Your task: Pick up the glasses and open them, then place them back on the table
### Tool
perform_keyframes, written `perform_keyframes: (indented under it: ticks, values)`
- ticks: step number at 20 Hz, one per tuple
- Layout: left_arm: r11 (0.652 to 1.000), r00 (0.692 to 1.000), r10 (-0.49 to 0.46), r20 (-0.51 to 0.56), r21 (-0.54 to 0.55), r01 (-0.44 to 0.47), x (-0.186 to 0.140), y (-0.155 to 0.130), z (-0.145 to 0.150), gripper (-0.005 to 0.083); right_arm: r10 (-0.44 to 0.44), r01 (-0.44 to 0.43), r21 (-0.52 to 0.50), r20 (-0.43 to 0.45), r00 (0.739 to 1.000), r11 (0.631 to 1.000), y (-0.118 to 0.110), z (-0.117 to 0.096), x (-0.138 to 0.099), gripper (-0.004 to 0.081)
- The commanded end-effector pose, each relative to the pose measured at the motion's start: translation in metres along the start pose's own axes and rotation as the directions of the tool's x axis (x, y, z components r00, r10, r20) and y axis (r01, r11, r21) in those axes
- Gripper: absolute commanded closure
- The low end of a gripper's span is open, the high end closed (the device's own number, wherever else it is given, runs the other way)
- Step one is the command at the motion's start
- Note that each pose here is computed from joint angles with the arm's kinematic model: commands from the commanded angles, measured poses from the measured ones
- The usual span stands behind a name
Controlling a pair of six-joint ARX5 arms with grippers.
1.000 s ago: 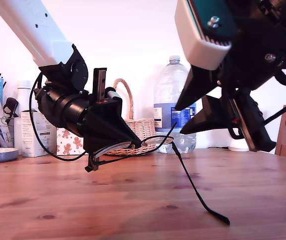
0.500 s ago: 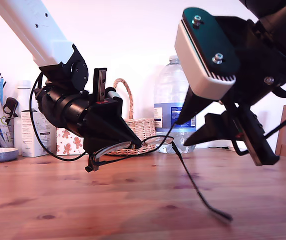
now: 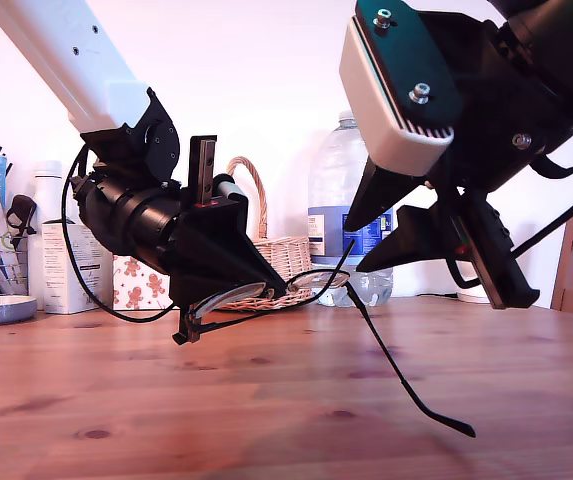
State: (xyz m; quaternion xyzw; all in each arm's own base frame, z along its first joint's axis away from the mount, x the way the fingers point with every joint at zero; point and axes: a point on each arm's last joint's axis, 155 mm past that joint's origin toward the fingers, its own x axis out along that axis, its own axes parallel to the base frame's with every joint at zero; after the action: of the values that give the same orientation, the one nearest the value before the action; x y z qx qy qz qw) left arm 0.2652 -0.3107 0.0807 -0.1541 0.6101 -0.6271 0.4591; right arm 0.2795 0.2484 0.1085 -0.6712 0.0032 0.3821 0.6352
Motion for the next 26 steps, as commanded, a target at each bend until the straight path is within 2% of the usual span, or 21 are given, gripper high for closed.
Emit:
perform_keyframes:
  ticks: [1, 3, 7, 10, 17, 21, 26]
  values:
    - [1.0, 1.0, -0.011, -0.01, -0.018, 0.011, 0.005, 0.006, -0.002, 0.0795, -0.02, 0.021, -0.002, 0.012, 1.0, 1.0, -0.011, 0.004, 0.0, 0.0549]
    - [1.0, 1.0, -0.011, -0.011, -0.017, 0.011, 0.006, 0.006, -0.002, 0.0795, -0.021, 0.021, -0.003, 0.016, 1.0, 1.0, -0.012, 0.005, 0.0, 0.0595]
    - [1.0, 1.0, -0.012, -0.014, -0.016, 0.012, 0.007, 0.005, -0.002, 0.0795, 0.001, 0.0, -0.013, 0.03, 1.0, 1.0, -0.007, 0.008, 0.0, 0.0611]
    - [1.0, 1.0, -0.012, -0.015, -0.015, 0.012, 0.007, 0.005, -0.002, 0.0795, 0.025, -0.024, -0.031, 0.03, 0.999, 0.999, -0.001, 0.007, 0.0, 0.0673]
    - [1.0, 1.0, -0.011, -0.015, -0.015, 0.011, 0.007, 0.005, -0.002, 0.0795, 0.034, -0.033, -0.038, 0.027, 0.999, 0.999, 0.001, 0.007, 0.0, 0.0691]
    - [1.0, 1.0, -0.012, -0.015, -0.014, 0.012, 0.007, 0.005, -0.002, 0.0795, 0.045, -0.044, -0.041, 0.024, 0.999, 0.998, 0.004, 0.006, 0.0, 0.0758]
    - [1.0, 1.0, -0.012, -0.014, -0.01, 0.012, 0.007, 0.005, -0.002, 0.0795, 0.066, -0.065, -0.056, 0.01, 0.998, 0.996, 0.009, 0.001, 0.0, 0.0776]
